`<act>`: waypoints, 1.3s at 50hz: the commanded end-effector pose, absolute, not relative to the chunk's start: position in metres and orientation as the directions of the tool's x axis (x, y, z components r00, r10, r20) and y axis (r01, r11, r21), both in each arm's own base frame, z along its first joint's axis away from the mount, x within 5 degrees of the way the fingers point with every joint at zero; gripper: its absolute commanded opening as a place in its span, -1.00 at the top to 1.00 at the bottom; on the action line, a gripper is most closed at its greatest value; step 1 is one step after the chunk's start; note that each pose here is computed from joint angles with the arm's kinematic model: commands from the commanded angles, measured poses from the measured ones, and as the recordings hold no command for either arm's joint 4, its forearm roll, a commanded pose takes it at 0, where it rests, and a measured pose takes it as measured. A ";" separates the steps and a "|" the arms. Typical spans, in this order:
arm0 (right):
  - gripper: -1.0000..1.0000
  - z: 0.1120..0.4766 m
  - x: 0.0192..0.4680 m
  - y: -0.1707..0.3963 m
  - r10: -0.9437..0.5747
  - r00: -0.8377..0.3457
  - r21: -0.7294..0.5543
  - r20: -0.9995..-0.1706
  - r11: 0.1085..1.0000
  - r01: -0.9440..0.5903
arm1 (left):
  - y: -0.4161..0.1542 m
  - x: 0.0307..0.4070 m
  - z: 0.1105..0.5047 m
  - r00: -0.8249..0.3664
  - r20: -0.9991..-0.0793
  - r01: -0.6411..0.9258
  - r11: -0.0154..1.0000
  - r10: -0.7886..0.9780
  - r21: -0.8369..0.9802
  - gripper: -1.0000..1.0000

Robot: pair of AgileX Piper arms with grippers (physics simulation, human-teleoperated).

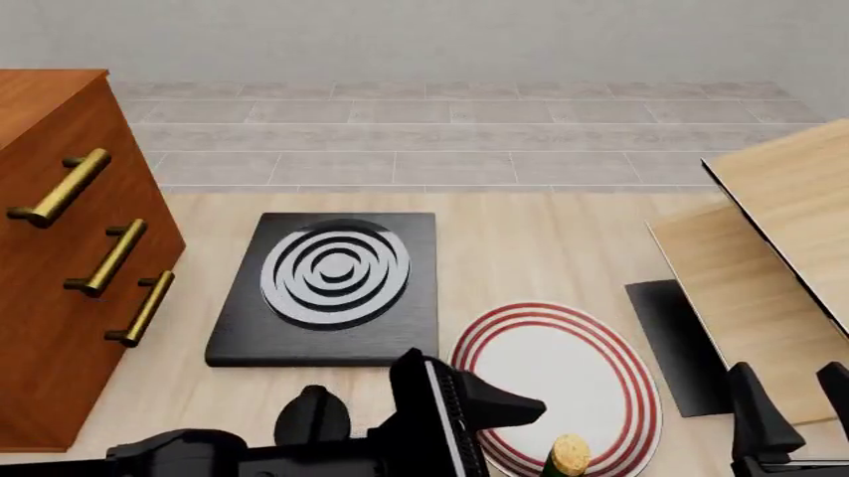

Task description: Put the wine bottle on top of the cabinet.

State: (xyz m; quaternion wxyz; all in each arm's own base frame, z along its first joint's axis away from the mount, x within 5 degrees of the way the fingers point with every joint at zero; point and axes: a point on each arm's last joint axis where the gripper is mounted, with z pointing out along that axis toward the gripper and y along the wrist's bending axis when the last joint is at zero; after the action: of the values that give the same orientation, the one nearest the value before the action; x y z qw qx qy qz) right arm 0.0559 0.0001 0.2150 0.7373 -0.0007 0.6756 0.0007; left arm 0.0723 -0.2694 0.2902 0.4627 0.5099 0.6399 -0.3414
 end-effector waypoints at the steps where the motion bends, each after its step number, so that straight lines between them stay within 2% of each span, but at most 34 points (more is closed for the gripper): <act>1: -1.00 0.216 0.056 0.000 -0.003 0.090 -0.003 -0.996 1.000 -0.002 | -0.275 0.076 0.284 -0.066 -0.936 0.966 0.256 0.344 0.026 -1.00; 28: -1.00 0.215 0.056 0.000 0.002 0.084 0.002 -0.996 1.000 -0.002 | -0.277 0.079 0.255 -0.126 -0.921 0.960 0.281 0.368 -0.019 -1.00; 65: -1.00 0.215 0.056 0.000 0.000 0.087 0.000 -0.996 1.000 -0.002 | -0.290 0.081 0.248 -0.119 -0.908 0.962 0.272 0.402 -0.006 -1.00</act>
State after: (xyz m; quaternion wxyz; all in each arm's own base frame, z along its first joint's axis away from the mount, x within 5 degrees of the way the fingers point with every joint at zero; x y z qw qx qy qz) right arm 0.0559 0.0001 0.2152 0.7373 -0.0009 0.6756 0.0008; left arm 0.0796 -0.2891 0.2492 0.4291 0.5081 0.6706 -0.3287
